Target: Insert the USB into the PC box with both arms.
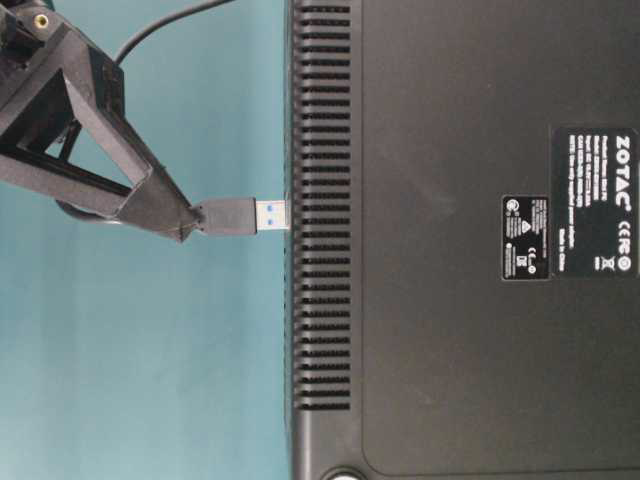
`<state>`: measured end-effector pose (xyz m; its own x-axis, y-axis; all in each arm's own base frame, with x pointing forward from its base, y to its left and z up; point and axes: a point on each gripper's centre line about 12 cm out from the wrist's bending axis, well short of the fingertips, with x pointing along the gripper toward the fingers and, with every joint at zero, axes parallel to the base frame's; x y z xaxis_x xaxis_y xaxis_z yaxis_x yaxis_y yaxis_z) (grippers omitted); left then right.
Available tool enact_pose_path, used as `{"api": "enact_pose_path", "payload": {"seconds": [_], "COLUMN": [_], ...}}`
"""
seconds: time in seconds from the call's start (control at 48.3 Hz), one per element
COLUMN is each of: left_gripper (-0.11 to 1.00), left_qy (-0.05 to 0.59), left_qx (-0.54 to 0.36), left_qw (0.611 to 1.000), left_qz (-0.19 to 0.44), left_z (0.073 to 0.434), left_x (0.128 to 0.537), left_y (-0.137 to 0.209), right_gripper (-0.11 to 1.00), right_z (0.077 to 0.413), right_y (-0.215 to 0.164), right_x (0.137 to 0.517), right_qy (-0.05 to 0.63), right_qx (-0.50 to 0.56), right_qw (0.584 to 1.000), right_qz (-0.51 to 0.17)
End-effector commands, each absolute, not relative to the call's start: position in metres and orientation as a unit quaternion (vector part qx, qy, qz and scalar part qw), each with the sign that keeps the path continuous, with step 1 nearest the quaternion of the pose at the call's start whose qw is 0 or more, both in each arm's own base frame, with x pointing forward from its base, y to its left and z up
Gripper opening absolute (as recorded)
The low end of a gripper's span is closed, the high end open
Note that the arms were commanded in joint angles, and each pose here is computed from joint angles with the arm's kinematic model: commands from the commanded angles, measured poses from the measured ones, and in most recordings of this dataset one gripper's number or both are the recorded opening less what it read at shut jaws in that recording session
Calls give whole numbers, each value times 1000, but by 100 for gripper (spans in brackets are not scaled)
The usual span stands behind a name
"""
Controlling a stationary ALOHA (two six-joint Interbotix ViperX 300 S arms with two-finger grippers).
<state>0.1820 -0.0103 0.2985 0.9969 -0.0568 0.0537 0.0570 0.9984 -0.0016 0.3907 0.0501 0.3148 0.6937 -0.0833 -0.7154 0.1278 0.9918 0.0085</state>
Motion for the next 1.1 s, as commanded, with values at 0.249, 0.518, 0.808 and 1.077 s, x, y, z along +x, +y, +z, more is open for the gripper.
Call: {"api": "enact_pose_path", "payload": {"seconds": [0.249,0.518,0.808,1.077], "left_gripper": [0,0,0,0], "left_qy": [-32,-31,-31,-31], "left_qx": [-2,-11,-11,-11], "left_qw": [999,999,999,999], "left_qz": [-29,-30,-30,-30], "left_z": [302,301,301,301], "left_x": [183,183,183,183], "left_y": [-10,-11,-11,-11], "right_gripper": [14,14,14,14], "right_z": [317,314,309,307], "right_y": [59,60,61,64], "right_x": [385,384,383,386], "right_qy": [390,392,394,389], "right_qx": [25,23,21,27], "right_qw": [920,918,918,920], "right_qz": [-46,-44,-41,-35]}}
